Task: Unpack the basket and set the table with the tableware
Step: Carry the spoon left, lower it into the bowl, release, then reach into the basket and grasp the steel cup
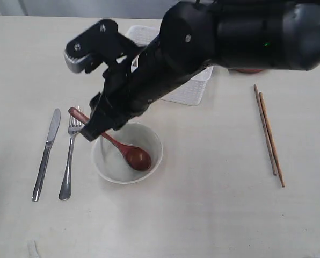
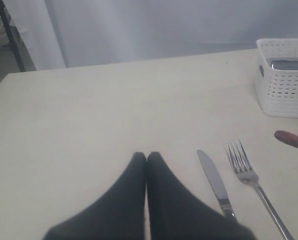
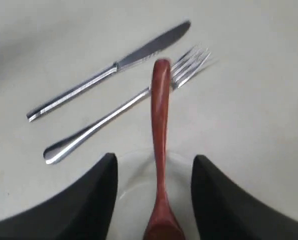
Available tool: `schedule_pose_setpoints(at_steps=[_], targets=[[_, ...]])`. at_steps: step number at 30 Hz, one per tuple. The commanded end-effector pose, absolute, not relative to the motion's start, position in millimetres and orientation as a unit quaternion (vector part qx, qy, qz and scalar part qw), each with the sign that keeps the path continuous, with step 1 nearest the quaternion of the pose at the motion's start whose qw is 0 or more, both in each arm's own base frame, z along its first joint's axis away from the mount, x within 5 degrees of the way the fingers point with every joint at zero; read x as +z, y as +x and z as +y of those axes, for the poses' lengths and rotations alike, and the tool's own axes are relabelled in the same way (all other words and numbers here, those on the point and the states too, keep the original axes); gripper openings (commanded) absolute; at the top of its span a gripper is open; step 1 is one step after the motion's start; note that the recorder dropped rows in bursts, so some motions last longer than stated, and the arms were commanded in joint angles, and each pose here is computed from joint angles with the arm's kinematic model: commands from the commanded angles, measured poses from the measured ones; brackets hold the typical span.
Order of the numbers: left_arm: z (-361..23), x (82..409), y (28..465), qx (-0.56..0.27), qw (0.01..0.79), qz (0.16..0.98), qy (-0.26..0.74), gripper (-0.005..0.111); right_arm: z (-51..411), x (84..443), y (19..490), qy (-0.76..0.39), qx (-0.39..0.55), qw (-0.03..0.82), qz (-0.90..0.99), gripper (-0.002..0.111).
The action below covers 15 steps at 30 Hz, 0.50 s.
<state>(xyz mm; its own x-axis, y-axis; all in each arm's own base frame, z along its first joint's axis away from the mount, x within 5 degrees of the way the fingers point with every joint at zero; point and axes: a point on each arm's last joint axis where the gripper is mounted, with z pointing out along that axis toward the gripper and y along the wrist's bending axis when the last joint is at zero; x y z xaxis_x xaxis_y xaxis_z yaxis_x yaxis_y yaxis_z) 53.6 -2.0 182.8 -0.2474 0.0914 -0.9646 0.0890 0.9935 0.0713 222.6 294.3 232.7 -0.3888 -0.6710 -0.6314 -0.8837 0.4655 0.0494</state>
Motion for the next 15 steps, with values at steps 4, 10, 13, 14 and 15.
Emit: schedule_pose_setpoints(at_steps=[4,10,13,14,15], targets=[[-2.1,182.2,53.5,0.000,0.611,0.790,0.059,0.000,255.8,300.7,260.2,-0.403,0.190,0.400,0.801,0.044],[-2.1,182.2,53.5,0.000,0.611,0.790,0.059,0.000,223.9,310.5,310.4,-0.343,0.163,0.419,0.825,0.044],[-2.1,182.2,53.5,0.000,0.611,0.790,0.059,0.000,211.4,298.5,335.8,-0.306,0.156,0.406,0.847,0.044],[-2.1,182.2,53.5,0.000,0.611,0.790,0.059,0.000,207.8,292.4,345.0,-0.289,0.156,0.398,0.856,0.044],[-2.1,182.2,53.5,0.000,0.611,0.790,0.059,0.000,205.6,286.8,352.2,-0.275,0.157,0.391,0.864,0.044]])
